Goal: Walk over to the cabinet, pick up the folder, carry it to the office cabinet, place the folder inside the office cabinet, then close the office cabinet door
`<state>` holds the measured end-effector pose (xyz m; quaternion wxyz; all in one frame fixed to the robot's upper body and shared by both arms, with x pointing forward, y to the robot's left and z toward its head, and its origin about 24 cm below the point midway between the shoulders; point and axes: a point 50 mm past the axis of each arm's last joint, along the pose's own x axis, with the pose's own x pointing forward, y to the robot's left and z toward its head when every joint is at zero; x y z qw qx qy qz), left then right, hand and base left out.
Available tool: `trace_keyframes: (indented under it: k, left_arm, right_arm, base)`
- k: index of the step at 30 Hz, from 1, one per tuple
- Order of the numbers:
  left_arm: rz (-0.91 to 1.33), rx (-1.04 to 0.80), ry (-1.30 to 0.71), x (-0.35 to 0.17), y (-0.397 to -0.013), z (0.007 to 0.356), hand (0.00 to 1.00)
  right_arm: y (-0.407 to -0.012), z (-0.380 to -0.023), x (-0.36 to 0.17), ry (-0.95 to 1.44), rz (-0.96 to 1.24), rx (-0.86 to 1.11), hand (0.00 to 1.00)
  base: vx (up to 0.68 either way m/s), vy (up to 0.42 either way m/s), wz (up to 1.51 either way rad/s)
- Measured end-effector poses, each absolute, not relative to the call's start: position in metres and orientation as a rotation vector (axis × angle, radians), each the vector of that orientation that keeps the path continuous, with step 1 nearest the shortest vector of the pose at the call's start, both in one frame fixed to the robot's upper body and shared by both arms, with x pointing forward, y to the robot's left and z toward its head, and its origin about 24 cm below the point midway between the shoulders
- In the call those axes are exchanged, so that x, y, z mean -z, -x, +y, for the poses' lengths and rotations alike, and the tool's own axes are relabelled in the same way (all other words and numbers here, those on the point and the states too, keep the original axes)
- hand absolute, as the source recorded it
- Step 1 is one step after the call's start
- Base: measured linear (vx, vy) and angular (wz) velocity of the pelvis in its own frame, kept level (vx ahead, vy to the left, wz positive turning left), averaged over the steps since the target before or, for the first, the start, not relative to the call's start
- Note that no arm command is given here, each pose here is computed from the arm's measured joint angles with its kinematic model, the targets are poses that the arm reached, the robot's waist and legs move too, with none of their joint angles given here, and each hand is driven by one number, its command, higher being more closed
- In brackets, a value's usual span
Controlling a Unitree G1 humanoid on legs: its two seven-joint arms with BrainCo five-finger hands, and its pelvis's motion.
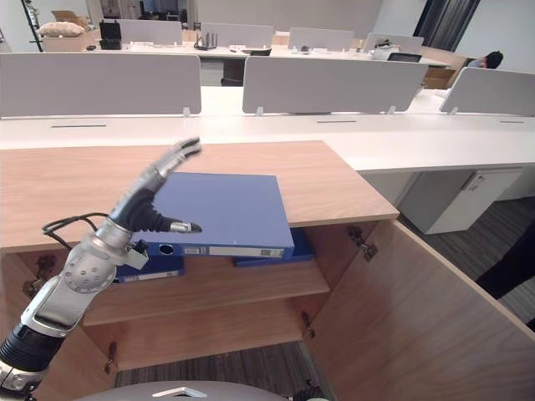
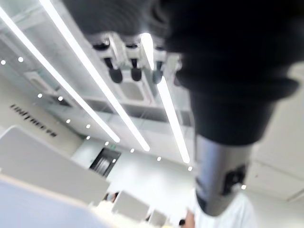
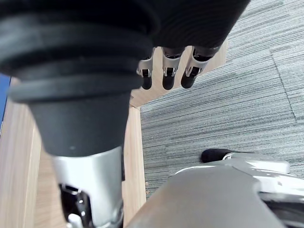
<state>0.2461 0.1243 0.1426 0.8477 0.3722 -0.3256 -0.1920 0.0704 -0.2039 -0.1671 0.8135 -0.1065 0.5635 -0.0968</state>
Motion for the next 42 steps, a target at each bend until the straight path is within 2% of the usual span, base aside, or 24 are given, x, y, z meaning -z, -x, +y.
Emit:
trace_keyframes:
  k: [11, 35, 42]
  left_arm:
    - [-0.583, 0.463, -0.990, -0.103, -0.249, 0.117, 0.00]
    - [-0.590, 0.460, -1.013, -0.084, -0.229, 0.099, 0.00]
    - [-0.612, 0.401, -1.026, -0.083, -0.223, 0.096, 0.00]
  right_arm:
    - [-0.075, -0.204, 0.166, 0.233, 1.191, 0.216, 0.00]
    - [-0.076, -0.204, 0.166, 0.227, 1.187, 0.221, 0.00]
    - [-0.076, -0.204, 0.166, 0.228, 1.188, 0.219, 0.00]
  base:
    - [-0.01, -0.006, -0.01]
    - [0.00, -0.005, 0.00]
    - [0.00, 0.000, 0.00]
